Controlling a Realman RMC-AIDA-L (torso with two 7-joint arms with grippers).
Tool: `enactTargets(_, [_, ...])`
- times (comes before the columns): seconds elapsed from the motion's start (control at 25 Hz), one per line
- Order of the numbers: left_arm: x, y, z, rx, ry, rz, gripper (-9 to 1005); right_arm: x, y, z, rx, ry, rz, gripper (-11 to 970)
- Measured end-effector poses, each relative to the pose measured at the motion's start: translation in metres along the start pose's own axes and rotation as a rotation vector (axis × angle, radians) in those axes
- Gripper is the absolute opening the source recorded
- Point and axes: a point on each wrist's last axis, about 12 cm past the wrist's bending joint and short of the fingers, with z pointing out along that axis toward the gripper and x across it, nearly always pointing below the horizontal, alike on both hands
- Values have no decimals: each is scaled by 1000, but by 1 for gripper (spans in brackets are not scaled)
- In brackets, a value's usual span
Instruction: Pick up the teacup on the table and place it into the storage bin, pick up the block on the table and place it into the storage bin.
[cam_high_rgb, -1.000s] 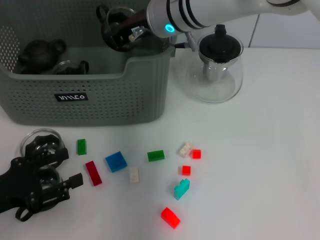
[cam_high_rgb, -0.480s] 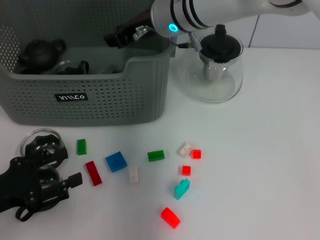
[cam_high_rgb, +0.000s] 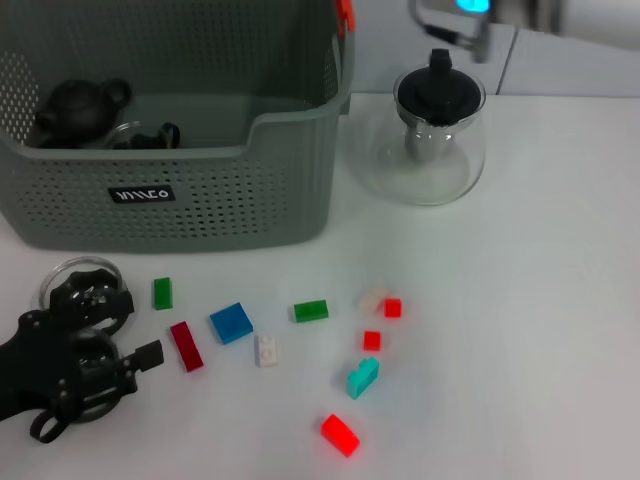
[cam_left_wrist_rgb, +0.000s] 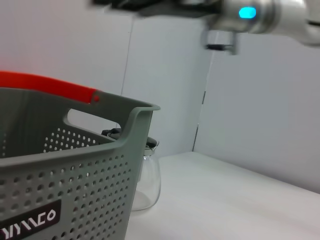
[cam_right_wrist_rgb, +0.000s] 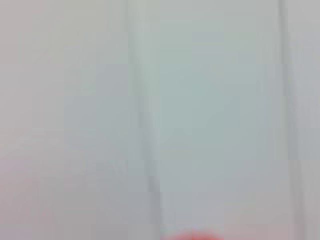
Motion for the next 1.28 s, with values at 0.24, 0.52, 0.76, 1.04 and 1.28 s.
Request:
enactTargets(0.24, [-3,4,3,-4,2,8,732,45,7,-87,-159,-286,-70,489])
enactTargets(0.52, [-8,9,4,0,1,10,732,119,32,-148,-247,-101,-23,523])
enactTargets(0.76, [-14,13,7,19,1,7,732,156,46,-163,-247,6,-62,552])
enactTargets(1.04, [-48,20,-11,64,108,-35,732,167,42,-165,-226,49,-40,838])
enactTargets(1.28, [-126,31,-17,-23,409,-124,733,169,40,-165,-207,55,-27,943])
